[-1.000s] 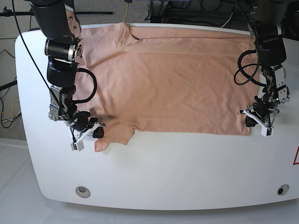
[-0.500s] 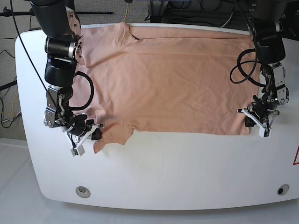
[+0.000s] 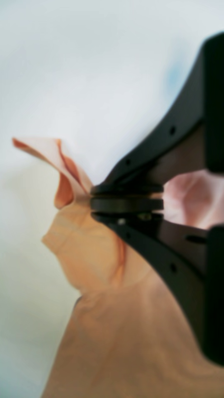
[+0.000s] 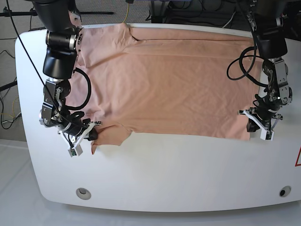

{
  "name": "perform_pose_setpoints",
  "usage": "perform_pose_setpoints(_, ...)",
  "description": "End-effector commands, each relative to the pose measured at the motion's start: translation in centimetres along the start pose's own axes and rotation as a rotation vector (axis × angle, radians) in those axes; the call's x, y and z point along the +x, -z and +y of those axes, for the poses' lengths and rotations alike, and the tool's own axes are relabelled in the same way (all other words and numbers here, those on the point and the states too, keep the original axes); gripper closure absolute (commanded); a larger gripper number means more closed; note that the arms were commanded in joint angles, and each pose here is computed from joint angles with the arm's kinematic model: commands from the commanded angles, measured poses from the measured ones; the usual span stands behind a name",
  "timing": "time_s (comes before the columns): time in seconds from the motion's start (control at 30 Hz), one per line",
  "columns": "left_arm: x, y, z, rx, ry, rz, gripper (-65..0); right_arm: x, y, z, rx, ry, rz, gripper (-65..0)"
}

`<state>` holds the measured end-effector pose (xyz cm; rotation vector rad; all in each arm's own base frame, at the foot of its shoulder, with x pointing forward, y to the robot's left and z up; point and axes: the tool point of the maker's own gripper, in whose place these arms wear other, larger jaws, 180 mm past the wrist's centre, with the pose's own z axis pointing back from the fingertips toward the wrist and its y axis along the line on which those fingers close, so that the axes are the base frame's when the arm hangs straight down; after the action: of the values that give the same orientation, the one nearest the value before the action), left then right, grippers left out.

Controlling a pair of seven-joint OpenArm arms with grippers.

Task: Fold the T-shirt properly
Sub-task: 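Lift the hem with both grippers and fold it toward the collar band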

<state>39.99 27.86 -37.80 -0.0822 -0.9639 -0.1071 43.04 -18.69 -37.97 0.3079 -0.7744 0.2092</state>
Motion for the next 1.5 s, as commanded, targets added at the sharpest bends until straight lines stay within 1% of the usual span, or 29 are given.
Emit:
perform_pose_setpoints(0.0,1.9,-0.8,0.5,0.007,0.014,-0.058,0.0,2.0,-1.1,-0.1,-0.006,-0.034,-0.061,0.0)
perform_pose_setpoints(0.2,1.5,-1.8,0.3,0.003,0.023,-0.066,0.0,1.7,-2.1,0.8,-0.015,-0.080,-0.060,0.0)
perform_pose_setpoints(0.27,1.7,-2.5,0.3,0.000,0.040,-0.072,0.0,1.6,-3.0,1.4,-0.027,-0.121,-0.058,0.0)
perform_pose_setpoints(0.33,1.5,-2.8,0.2,-0.004,0.039,-0.071,0.0,1.4,-3.4,1.6,-0.032,-0.133,-0.055,0.0)
perform_pose_setpoints(0.6,-0.2,-3.9,-0.1,-0.024,0.011,-0.047,0.0,0.8,-4.6,2.4,-0.046,-0.174,-0.039,0.0)
perform_pose_setpoints(0.67,-1.3,-4.1,-0.5,-0.041,-0.009,-0.026,0.0,0.3,-5.3,2.7,-0.054,-0.191,-0.031,0.0)
perform_pose_setpoints(1.0,-2.3,-4.8,-0.6,-0.042,0.013,-0.012,0.0,0.2,-6.6,2.6,-0.084,-0.212,-0.032,0.0)
perform_pose_setpoints(1.07,-2.1,-5.0,-0.6,-0.035,0.039,-0.015,0.0,-0.3,-7.1,2.1,-0.103,-0.211,-0.021,0.0)
perform_pose_setpoints(1.27,-2.2,-5.6,-1.0,-0.038,0.064,-0.015,0.0,-1.0,-7.6,2.0,-0.113,-0.213,-0.008,0.0)
perform_pose_setpoints(1.33,-2.2,-5.8,-1.1,-0.036,0.079,-0.014,0.0,-1.3,-7.7,2.0,-0.114,-0.216,0.000,0.0)
perform_pose_setpoints(1.4,-2.1,-6.7,-0.9,-0.026,0.099,-0.021,0.0,-2.7,-8.1,2.1,-0.119,-0.233,0.042,0.0)
perform_pose_setpoints(1.47,-2.2,-6.9,-0.9,-0.024,0.106,-0.020,0.0,-3.1,-8.2,2.1,-0.120,-0.234,0.049,0.0)
